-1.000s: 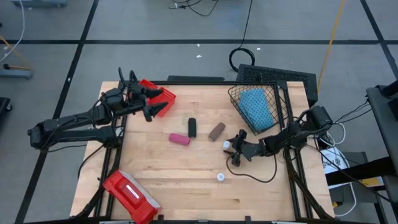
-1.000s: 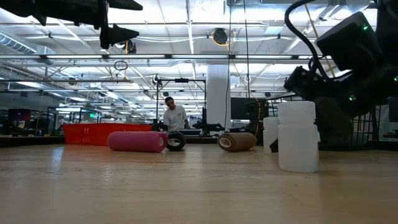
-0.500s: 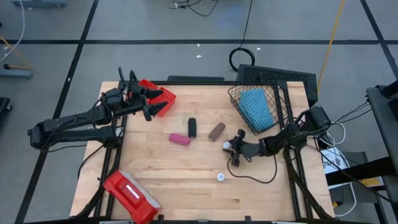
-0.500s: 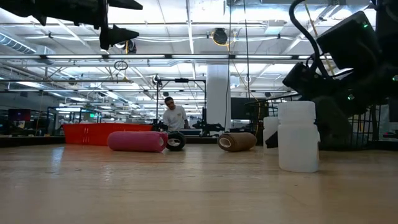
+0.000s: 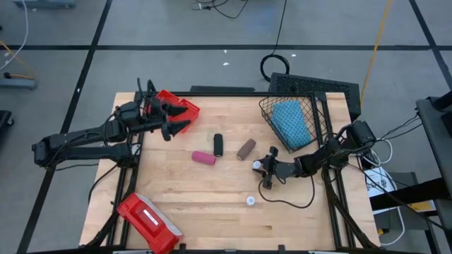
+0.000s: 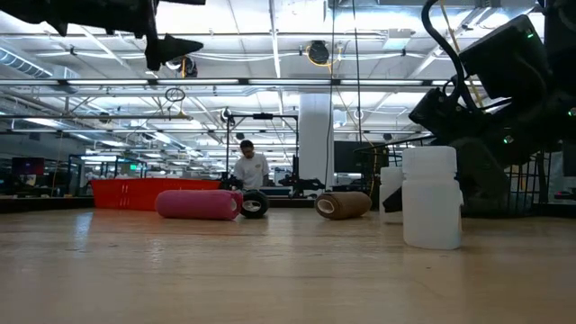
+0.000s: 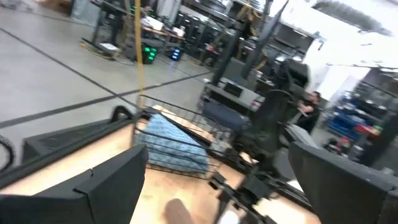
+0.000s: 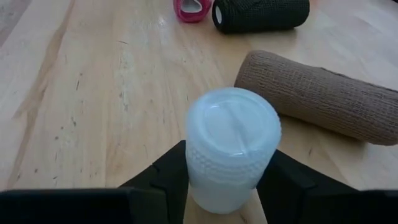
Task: Pick & place medical supplies in basket/bin
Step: Put the top transparent pill bottle into the left red bin
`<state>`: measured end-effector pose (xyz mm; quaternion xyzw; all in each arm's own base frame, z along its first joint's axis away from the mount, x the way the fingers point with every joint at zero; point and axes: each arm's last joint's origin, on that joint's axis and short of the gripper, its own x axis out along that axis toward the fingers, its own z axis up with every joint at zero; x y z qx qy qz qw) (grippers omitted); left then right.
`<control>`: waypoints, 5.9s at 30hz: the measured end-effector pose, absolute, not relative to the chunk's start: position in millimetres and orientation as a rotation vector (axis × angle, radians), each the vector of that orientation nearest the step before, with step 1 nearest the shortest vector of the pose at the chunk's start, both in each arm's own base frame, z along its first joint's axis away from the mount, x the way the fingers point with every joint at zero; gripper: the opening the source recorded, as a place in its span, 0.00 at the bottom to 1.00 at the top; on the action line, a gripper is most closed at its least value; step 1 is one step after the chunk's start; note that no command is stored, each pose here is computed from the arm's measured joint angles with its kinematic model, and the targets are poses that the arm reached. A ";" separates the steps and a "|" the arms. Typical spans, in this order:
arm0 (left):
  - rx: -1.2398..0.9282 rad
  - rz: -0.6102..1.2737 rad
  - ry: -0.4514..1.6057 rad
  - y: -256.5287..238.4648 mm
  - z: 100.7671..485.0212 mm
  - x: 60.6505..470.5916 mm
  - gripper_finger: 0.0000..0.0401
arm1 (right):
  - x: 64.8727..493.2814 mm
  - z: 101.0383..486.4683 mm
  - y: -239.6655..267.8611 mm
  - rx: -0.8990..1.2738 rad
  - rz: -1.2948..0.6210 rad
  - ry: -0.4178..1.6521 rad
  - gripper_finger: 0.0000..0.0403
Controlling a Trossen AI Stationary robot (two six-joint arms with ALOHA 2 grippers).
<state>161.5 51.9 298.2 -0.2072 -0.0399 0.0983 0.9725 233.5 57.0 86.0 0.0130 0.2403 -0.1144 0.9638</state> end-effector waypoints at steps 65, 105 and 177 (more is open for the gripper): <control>0.133 -0.029 0.825 -60.3 220.1 406.4 0.62 | 302.0 136.9 70.7 -0.136 -0.072 0.405 0.32; 0.167 0.083 0.730 -36.1 304.0 356.4 0.32 | 288.4 159.8 68.6 -0.077 -0.056 0.449 0.54; -0.552 1.247 0.591 180.8 163.1 123.2 0.32 | 233.0 198.2 32.3 -0.063 -0.137 0.308 0.50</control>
